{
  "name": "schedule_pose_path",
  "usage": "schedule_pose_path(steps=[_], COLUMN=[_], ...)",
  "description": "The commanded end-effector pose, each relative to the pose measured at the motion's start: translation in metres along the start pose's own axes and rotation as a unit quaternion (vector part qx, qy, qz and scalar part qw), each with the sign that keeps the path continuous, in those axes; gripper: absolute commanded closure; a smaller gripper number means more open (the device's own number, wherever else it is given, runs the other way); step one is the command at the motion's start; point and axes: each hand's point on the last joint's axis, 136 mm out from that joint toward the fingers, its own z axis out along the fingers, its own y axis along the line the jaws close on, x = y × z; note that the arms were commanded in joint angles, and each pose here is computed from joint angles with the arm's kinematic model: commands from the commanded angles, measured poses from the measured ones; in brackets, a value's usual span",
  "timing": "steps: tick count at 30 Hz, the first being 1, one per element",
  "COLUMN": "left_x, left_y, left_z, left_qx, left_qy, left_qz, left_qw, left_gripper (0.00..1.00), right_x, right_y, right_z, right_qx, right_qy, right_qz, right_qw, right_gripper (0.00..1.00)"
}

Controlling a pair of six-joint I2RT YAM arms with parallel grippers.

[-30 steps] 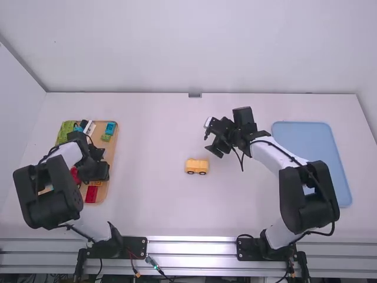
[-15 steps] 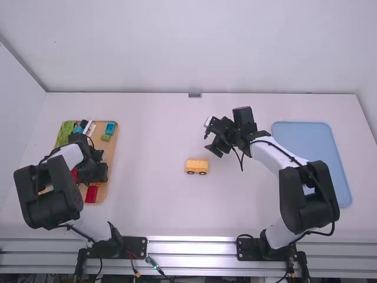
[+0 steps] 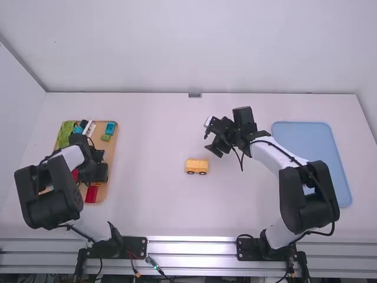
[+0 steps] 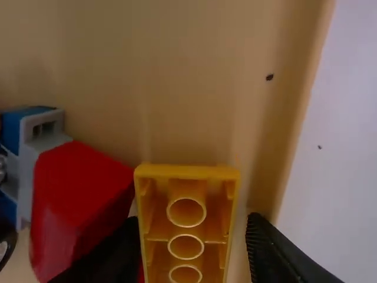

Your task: Assemble lego blocks to make yellow taxi

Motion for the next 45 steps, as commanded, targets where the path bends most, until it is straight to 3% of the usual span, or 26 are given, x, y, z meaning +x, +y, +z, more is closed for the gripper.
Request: schedule_pose_path(steps=[1,13,18,21,30,38,45], left_x=[0.007,0.009,0.008,0.006,-0.015,-0.045,-0.073], left_y=[-0.003,-0.003,-0.003,-0.002,0.002,0.007,-0.02], left_z=[0.0,0.001,0.0,0.0,-0.01,-0.044,-0.095], left_qx=[0.003,0.004,0.004,0.002,0.003,0.009,0.076], left_qy=[-0.002,0.001,0.0,-0.004,-0.034,-0.085,-0.195], left_qz=[0.004,0.005,0.004,0.005,0.005,-0.054,-0.03], left_qw=[1.0,1.0,1.0,1.0,0.999,0.995,0.977], left_gripper=[0.52,0.66,0.67,0.74,0.79,0.72,0.76], right_x=[-0.013,-0.014,-0.015,-0.014,-0.016,-0.022,-0.062], right_y=[-0.007,-0.006,-0.005,-0.007,-0.004,-0.004,-0.007], right_z=[-0.008,-0.007,-0.007,-0.007,-0.006,-0.006,-0.012], right_qx=[0.011,0.011,0.009,0.011,0.009,0.006,-0.013], right_qy=[-0.014,-0.015,-0.016,-0.015,-0.016,-0.029,-0.122], right_qz=[-0.005,-0.007,-0.008,-0.007,-0.01,-0.012,0.048], right_qw=[1.0,1.0,1.0,1.0,1.0,1.0,0.991], right_gripper=[0.01,0.01,0.01,0.01,0.01,0.01,0.01])
